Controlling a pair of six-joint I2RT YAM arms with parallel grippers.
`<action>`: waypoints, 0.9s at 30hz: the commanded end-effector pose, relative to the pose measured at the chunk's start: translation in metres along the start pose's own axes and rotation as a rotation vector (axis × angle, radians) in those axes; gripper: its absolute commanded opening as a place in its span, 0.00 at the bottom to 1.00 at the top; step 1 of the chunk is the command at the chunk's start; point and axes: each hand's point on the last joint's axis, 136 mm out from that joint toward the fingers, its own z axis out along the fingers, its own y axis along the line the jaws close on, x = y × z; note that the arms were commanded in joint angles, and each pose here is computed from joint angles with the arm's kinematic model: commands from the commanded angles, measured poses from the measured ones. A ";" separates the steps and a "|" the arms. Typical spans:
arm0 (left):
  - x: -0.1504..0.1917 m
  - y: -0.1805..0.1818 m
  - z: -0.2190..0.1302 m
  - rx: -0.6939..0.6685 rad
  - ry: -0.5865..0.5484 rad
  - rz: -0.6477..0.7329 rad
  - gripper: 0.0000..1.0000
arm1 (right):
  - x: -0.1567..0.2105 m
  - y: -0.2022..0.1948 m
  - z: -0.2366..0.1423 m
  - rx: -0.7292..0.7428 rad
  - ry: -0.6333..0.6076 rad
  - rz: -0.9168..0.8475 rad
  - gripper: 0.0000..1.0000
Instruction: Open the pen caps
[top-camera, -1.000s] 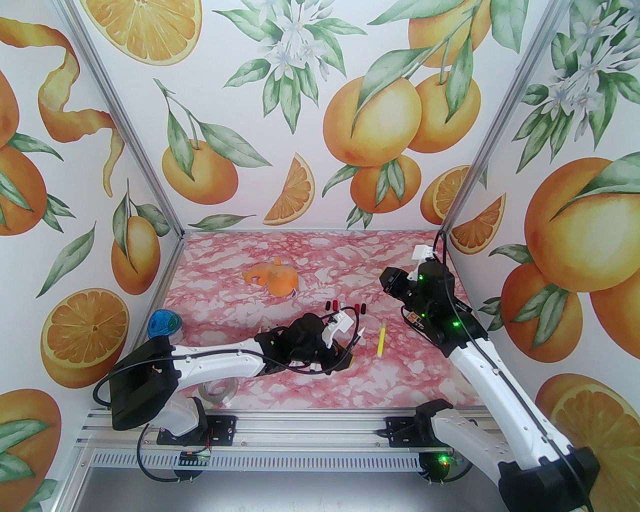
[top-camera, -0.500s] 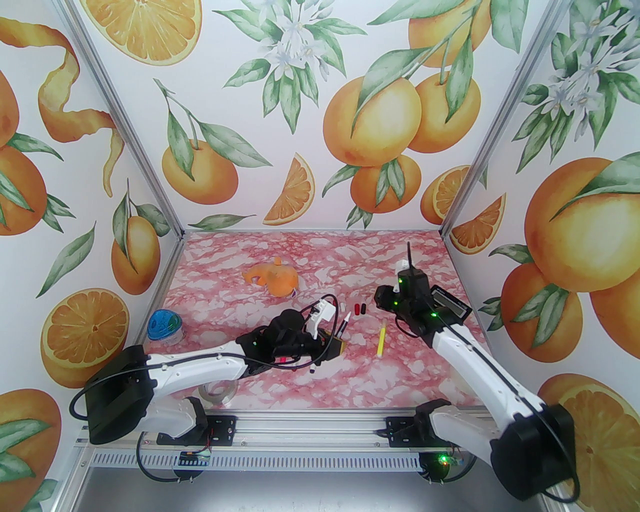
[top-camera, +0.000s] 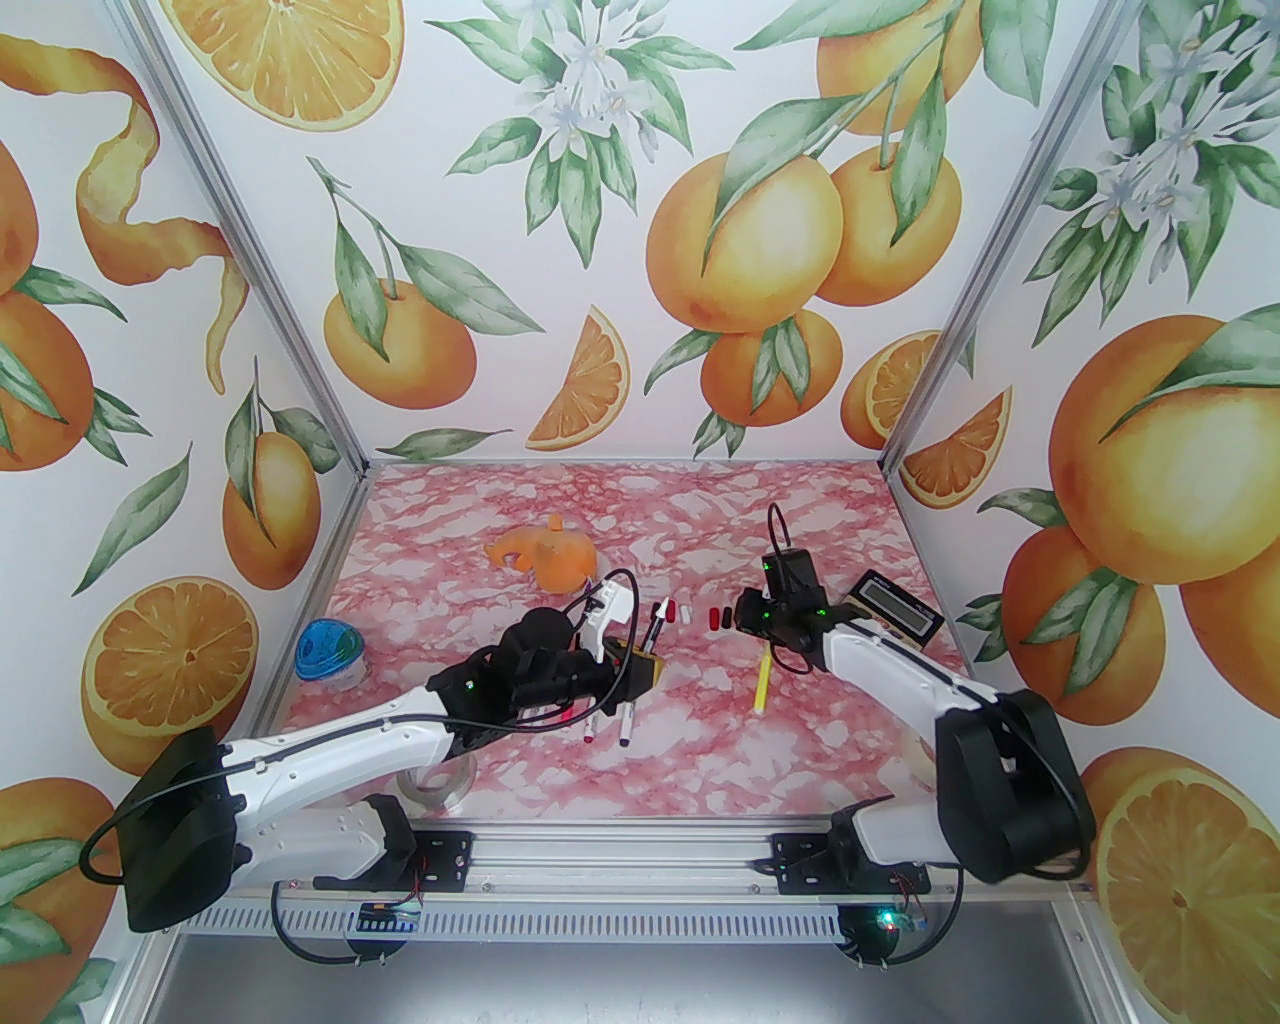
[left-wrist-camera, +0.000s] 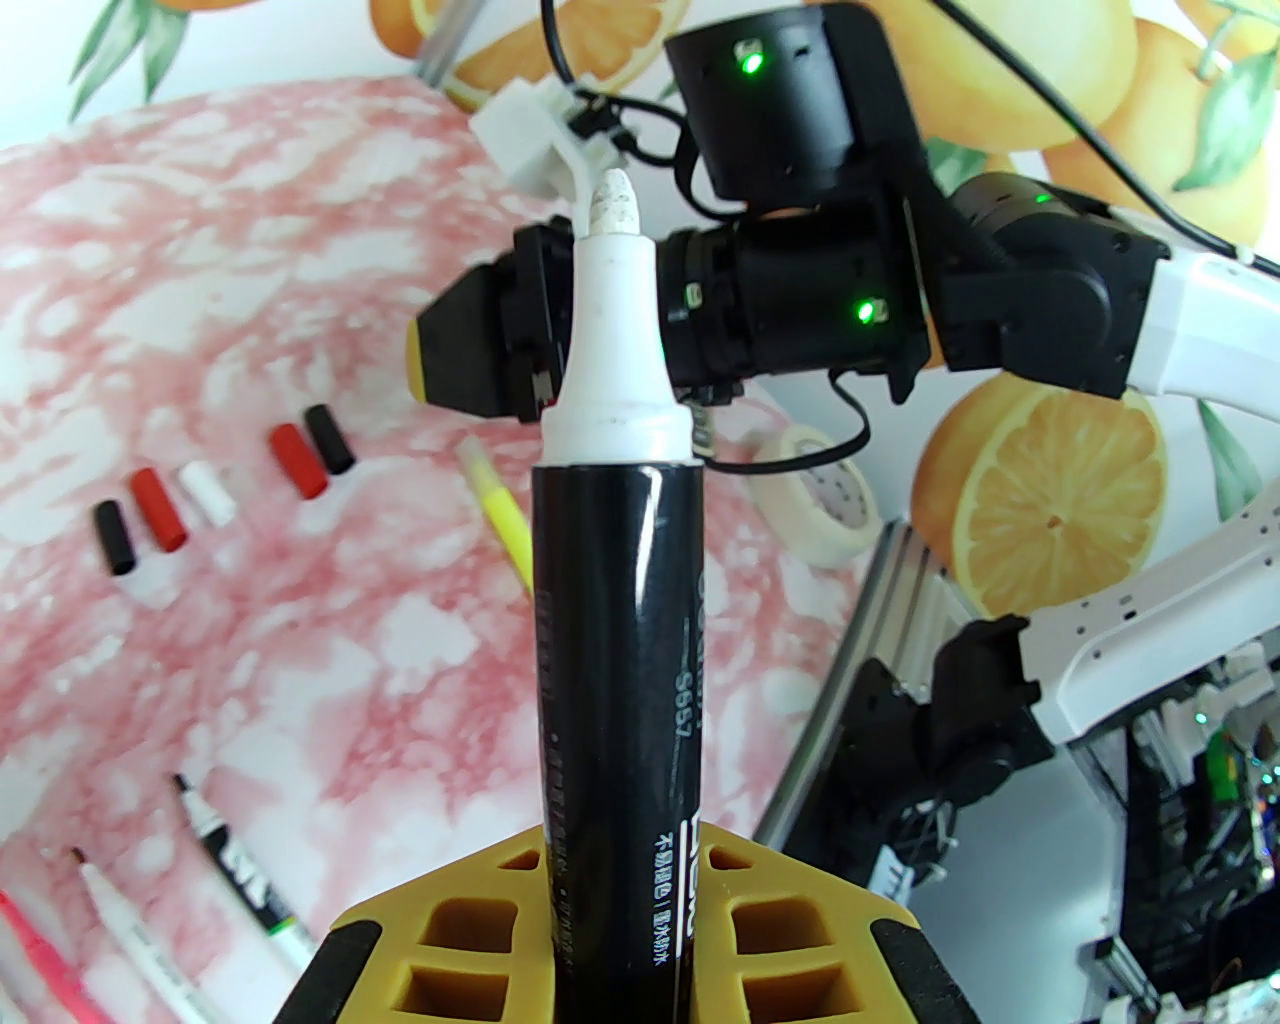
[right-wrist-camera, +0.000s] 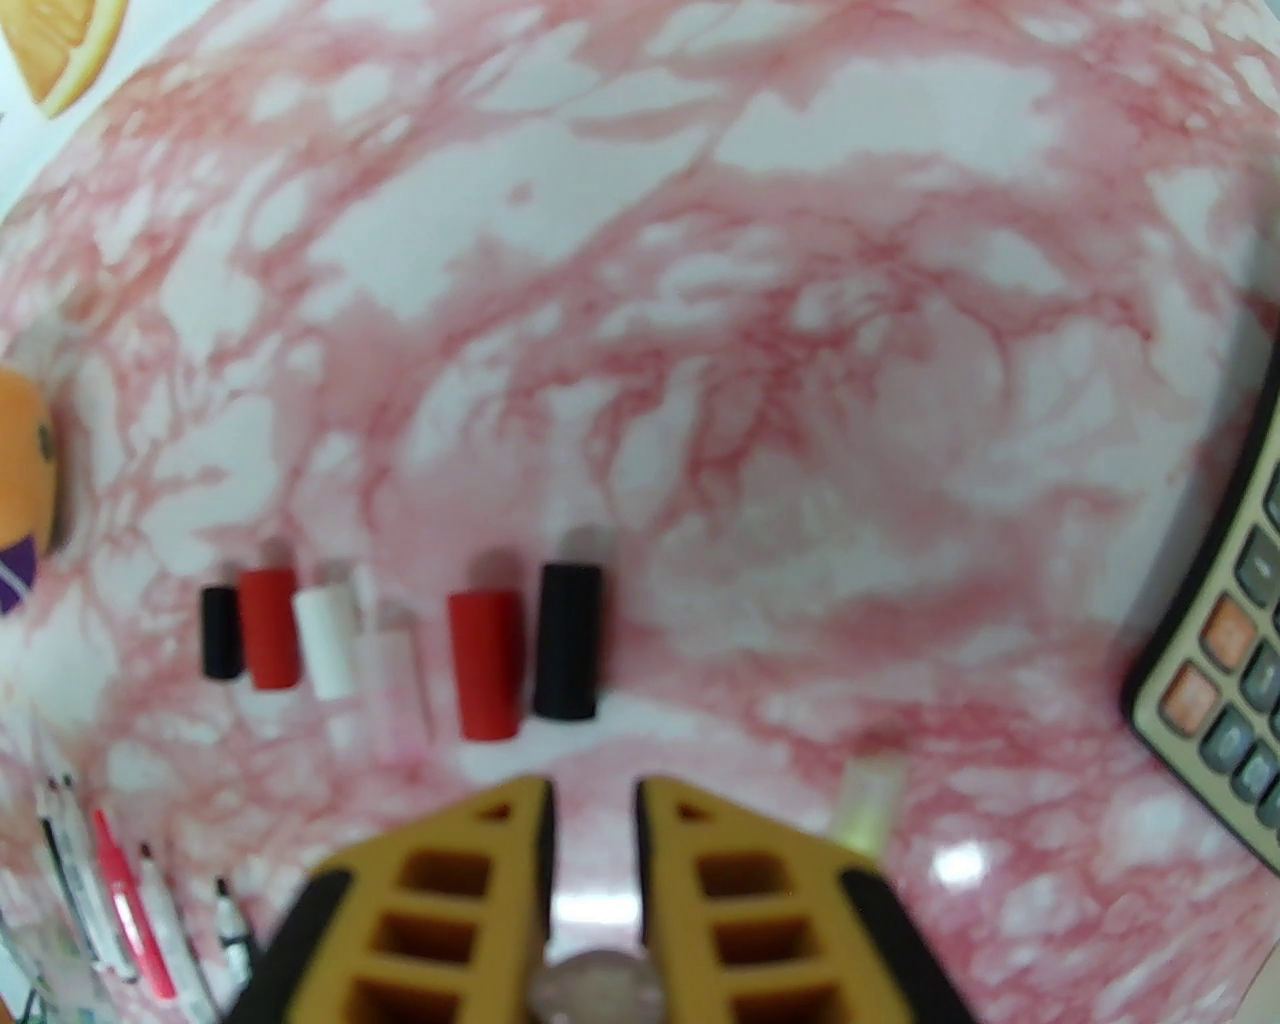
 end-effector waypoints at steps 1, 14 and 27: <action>-0.010 -0.001 -0.005 -0.008 -0.002 0.019 0.01 | -0.010 0.004 0.010 -0.005 -0.021 -0.014 0.08; -0.010 0.000 0.011 0.014 0.020 -0.013 0.02 | -0.012 -0.006 0.039 0.039 0.018 -0.013 0.10; -0.003 0.004 0.014 0.007 0.031 -0.016 0.03 | -0.020 -0.006 0.049 0.032 0.021 -0.002 0.14</action>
